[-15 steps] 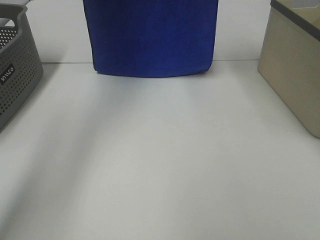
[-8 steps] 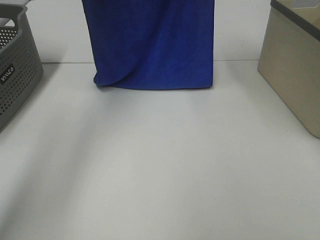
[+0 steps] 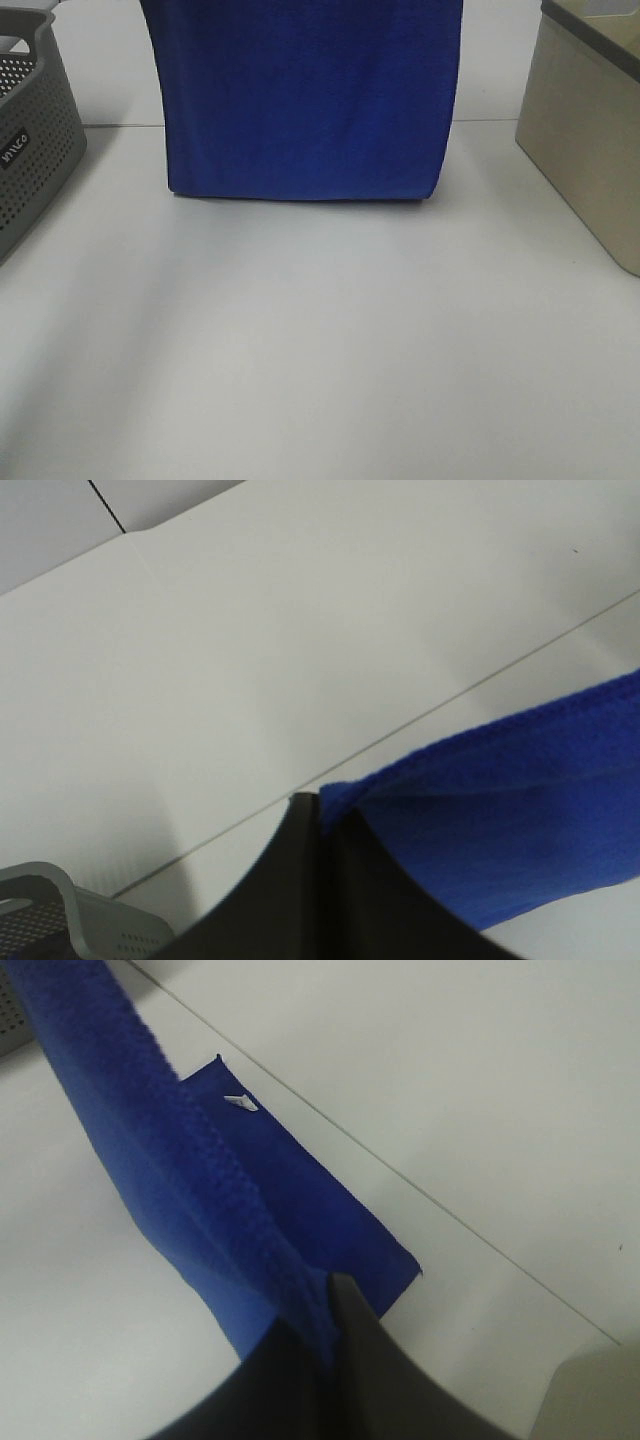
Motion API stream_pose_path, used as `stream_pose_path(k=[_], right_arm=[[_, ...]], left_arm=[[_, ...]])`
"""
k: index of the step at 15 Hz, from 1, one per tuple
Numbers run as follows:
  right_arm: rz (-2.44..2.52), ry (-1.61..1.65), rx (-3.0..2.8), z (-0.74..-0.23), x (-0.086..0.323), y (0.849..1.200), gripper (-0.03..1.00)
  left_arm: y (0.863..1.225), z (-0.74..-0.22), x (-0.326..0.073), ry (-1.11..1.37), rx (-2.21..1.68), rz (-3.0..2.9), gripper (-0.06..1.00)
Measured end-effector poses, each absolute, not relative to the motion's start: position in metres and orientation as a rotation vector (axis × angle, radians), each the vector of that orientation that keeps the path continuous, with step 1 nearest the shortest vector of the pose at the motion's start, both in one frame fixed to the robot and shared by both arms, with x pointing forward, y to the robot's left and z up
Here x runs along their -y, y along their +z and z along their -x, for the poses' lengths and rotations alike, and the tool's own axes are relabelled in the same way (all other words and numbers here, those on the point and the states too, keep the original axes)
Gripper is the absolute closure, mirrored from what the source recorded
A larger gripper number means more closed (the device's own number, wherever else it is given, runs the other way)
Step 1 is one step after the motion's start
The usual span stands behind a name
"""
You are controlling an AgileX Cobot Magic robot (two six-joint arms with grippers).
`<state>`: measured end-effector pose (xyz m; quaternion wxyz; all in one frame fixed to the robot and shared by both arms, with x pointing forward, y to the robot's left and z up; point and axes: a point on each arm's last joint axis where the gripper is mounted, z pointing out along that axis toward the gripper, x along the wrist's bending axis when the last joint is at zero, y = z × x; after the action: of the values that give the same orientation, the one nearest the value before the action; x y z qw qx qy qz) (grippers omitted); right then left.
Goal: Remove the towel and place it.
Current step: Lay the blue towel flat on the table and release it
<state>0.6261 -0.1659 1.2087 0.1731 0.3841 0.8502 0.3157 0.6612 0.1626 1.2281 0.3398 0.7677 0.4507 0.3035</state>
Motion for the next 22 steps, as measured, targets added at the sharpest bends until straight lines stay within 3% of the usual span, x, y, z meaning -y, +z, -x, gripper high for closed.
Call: stream_pose_path(k=[11, 18, 22], right_arm=[[-1.310, 0.869, -2.548, -0.534, 0.184, 1.193, 0.95], [-1.451, 0.768, -2.712, -0.503, 0.187, 1.140, 0.95], [-1.541, 0.691, -2.789, -0.495, 0.188, 1.111, 0.95]], left_arm=[[1.184, -0.560, -0.179, 0.342, -1.316, -2.192, 0.94], [1.161, -0.501, -0.195, 0.227, -1.354, -2.234, 0.94], [1.124, -0.490, -0.195, 0.075, -1.416, -2.288, 0.94]])
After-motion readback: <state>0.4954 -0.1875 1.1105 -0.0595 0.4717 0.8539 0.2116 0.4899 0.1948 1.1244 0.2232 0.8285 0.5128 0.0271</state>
